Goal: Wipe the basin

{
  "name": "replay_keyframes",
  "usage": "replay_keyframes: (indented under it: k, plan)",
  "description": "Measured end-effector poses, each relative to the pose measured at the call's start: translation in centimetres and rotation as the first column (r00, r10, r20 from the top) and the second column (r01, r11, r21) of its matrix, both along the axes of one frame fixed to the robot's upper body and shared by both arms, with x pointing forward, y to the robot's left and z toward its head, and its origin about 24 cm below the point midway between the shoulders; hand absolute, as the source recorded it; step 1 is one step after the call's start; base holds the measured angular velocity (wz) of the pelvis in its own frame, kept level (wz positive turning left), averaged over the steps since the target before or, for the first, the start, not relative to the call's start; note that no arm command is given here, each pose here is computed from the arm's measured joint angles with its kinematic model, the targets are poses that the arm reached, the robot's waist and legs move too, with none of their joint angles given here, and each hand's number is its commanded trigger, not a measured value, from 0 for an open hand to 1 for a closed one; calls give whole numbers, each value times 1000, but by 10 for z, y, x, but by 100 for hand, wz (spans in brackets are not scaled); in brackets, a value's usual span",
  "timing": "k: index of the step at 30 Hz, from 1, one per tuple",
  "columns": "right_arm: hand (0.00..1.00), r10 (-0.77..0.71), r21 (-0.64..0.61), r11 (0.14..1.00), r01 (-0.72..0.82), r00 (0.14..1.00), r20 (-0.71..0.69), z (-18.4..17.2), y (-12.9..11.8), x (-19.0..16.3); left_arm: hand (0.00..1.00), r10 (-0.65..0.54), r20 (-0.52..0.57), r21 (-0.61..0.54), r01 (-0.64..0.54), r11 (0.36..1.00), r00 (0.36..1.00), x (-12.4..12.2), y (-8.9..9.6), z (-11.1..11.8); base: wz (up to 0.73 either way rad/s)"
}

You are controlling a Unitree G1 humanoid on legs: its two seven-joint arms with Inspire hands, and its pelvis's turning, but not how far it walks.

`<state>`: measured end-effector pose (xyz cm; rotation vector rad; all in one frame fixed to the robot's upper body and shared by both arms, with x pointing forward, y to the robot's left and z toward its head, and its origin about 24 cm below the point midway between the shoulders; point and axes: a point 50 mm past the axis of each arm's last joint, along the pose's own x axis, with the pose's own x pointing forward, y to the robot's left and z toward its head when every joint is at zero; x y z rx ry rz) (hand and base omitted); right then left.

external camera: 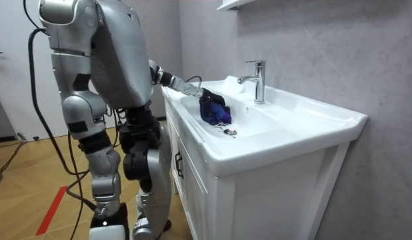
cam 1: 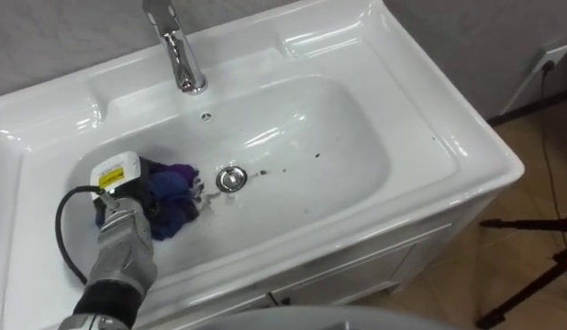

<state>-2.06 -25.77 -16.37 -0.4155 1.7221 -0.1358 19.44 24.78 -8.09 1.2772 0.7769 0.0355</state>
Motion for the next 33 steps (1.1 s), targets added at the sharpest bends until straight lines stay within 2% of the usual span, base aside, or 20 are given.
replay_keyframes:
  k: [7, 11, 16, 22, 26, 33]
  plan:
    - [0, 3, 18, 1000, -4, 1000, 6, -1, 4, 6, 100, 46, 35, -29, -45, 999, 998, -4, 1, -4, -6]
    - [0, 9, 29, 1000, -9, 1000, -8, -3, 9, 5, 100, 113, 63, -146, -103, 984, 992, -6, -5, -9, 0]
    - [0, 15, 56, 998, -14, 1000, -13, -5, 17, 5, 100, 231, 94, -408, -174, 896, 968, -6, -19, -14, -3]
    - [0, 32, 82, 996, -32, 999, -6, -7, 26, 6, 100, 332, 105, -592, -209, 778, 937, -6, -25, -17, -2]
    - [0, 44, 91, 995, -43, 999, -4, -8, 29, 8, 100, 365, 82, -666, -222, 712, 927, -8, -30, -21, -9]
    - [0, 36, 134, 990, -34, 999, -15, -9, 34, 6, 100, 289, 77, -726, -145, 672, 954, 4, -55, -19, 1]
